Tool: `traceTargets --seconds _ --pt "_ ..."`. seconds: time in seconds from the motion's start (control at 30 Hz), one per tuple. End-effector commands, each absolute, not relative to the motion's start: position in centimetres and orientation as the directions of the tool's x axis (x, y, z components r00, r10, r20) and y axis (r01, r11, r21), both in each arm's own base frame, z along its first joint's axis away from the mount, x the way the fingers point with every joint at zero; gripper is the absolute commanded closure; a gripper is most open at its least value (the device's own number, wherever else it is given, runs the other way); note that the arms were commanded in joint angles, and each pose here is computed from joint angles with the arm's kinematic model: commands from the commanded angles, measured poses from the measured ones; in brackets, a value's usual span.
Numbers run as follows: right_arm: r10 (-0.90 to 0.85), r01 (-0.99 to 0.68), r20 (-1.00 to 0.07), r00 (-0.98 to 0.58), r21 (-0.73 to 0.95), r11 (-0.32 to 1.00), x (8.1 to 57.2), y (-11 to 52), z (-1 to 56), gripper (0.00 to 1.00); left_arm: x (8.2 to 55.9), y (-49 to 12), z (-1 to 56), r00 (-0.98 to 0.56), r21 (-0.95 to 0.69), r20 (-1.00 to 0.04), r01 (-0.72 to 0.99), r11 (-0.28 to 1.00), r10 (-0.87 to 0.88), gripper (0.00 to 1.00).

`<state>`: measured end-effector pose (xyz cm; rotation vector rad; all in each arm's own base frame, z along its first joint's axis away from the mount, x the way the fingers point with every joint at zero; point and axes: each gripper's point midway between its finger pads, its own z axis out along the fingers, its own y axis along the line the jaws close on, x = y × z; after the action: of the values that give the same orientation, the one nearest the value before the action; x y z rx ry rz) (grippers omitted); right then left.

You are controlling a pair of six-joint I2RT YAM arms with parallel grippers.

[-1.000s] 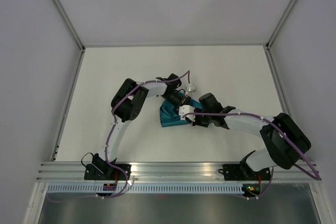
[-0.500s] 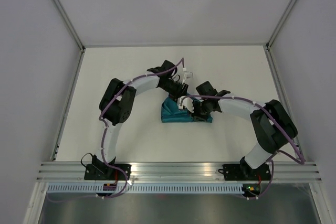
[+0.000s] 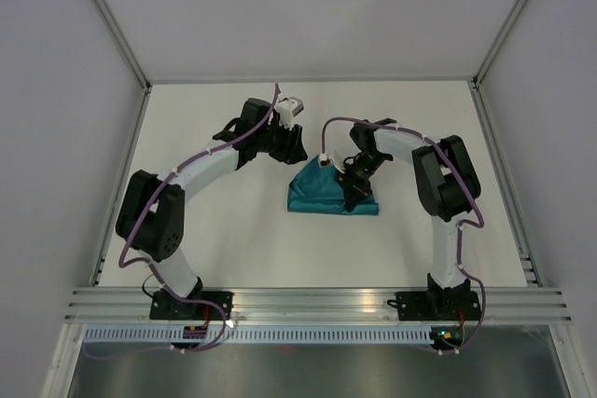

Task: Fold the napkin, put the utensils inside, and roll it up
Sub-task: Roll the napkin with the utensil

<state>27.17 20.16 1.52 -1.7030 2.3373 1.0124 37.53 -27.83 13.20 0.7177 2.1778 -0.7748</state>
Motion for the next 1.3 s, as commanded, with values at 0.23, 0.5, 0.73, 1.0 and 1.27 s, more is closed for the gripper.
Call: traceTargets --seconds 0.23,0.5,0.73,1.0,1.27 --pt "-0.836 -0.744 -0.283 -0.471 0.637 0.203 28.5 18.8 -1.3 0.85 34.6 -29.3 15.8 -0.257 0.057 -0.901 0.729 0.683 0.349 0.50" --pt "-0.842 -0.715 -0.243 -0.482 0.665 0.217 29.2 18.3 -2.7 0.85 28.7 -34.5 11.0 -0.048 0.267 -0.824 0.846 0.462 0.564 0.42" --pt "-0.848 -0.717 -0.233 -0.477 0.661 0.222 29.4 18.1 -3.3 0.85 26.5 -36.8 6.8 0.046 0.354 -0.731 0.878 0.321 0.681 0.41" --pt "-0.847 -0.705 -0.221 -0.483 0.672 0.226 29.3 17.9 -3.8 0.85 27.9 -37.2 4.5 0.061 0.403 -0.690 0.860 0.313 0.722 0.42" --pt "-0.849 -0.700 -0.212 -0.484 0.676 0.230 29.3 17.9 -4.1 0.85 28.4 -37.0 2.4 0.057 0.422 -0.652 0.856 0.300 0.756 0.44"
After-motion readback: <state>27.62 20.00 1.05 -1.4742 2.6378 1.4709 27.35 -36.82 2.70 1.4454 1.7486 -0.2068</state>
